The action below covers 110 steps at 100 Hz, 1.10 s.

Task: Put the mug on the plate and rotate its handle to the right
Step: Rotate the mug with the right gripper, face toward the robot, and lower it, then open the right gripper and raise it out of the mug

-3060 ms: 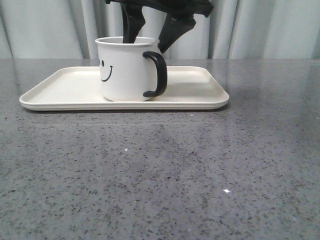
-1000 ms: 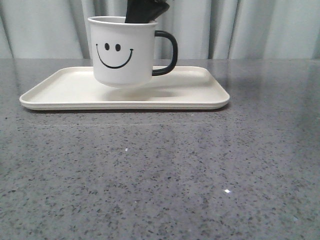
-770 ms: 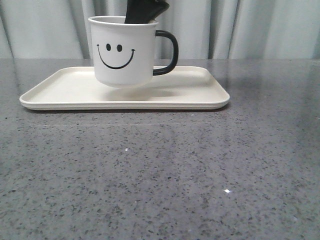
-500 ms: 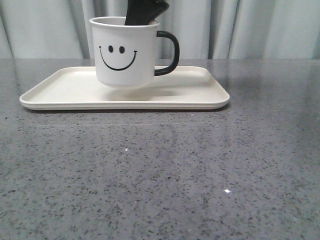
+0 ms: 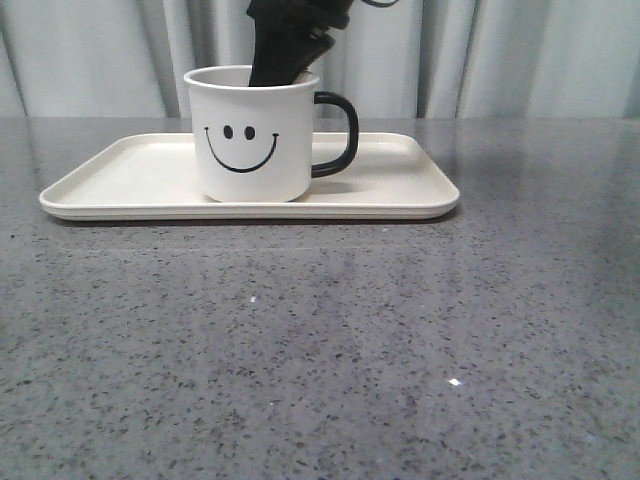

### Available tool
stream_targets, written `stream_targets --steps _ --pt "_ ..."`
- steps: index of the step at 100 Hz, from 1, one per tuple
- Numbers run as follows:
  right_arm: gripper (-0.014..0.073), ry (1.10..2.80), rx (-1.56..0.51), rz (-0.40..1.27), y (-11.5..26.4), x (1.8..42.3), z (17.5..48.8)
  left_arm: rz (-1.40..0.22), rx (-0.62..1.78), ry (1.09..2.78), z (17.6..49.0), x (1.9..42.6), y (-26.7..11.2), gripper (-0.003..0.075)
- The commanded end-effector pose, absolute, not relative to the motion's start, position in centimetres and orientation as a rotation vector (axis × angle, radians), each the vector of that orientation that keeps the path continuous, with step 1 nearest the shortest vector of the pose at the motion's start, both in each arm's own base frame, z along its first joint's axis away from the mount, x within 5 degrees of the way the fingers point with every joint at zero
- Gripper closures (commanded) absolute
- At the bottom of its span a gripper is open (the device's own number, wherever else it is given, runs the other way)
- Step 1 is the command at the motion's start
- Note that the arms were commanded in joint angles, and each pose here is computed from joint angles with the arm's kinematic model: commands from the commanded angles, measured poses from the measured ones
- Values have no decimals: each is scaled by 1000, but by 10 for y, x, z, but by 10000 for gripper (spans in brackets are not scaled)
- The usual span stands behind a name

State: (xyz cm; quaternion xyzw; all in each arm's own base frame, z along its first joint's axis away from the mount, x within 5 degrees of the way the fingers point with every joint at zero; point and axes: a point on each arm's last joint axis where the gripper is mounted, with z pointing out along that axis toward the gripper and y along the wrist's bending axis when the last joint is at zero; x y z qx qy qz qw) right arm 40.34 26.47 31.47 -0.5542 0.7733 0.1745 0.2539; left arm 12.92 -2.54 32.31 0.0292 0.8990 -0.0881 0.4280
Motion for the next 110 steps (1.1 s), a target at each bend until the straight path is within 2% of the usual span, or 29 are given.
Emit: stream_targets --steps 1,58,65,72,84,91,98,110 --pt "656 2056 -1551 506 257 386 347 -233 54 2147 337 132 -25 310" --pt "636 2056 -1550 506 257 386 347 -233 54 2147 337 132 -25 310" --pt "575 2053 -1547 504 257 387 347 -233 54 2147 337 132 -25 310" --pt "477 2053 -1543 504 257 387 347 -233 54 2147 337 132 -25 310" --pt "257 2056 -1516 505 258 388 348 -233 54 2147 337 132 -25 310" --pt "161 2059 -1495 506 258 389 348 -233 54 2147 337 132 -25 310" --pt "118 2054 -1481 504 258 389 350 -233 54 2147 337 132 -25 310" --pt "115 2036 -1459 495 256 386 360 -233 54 2147 337 132 -25 310"
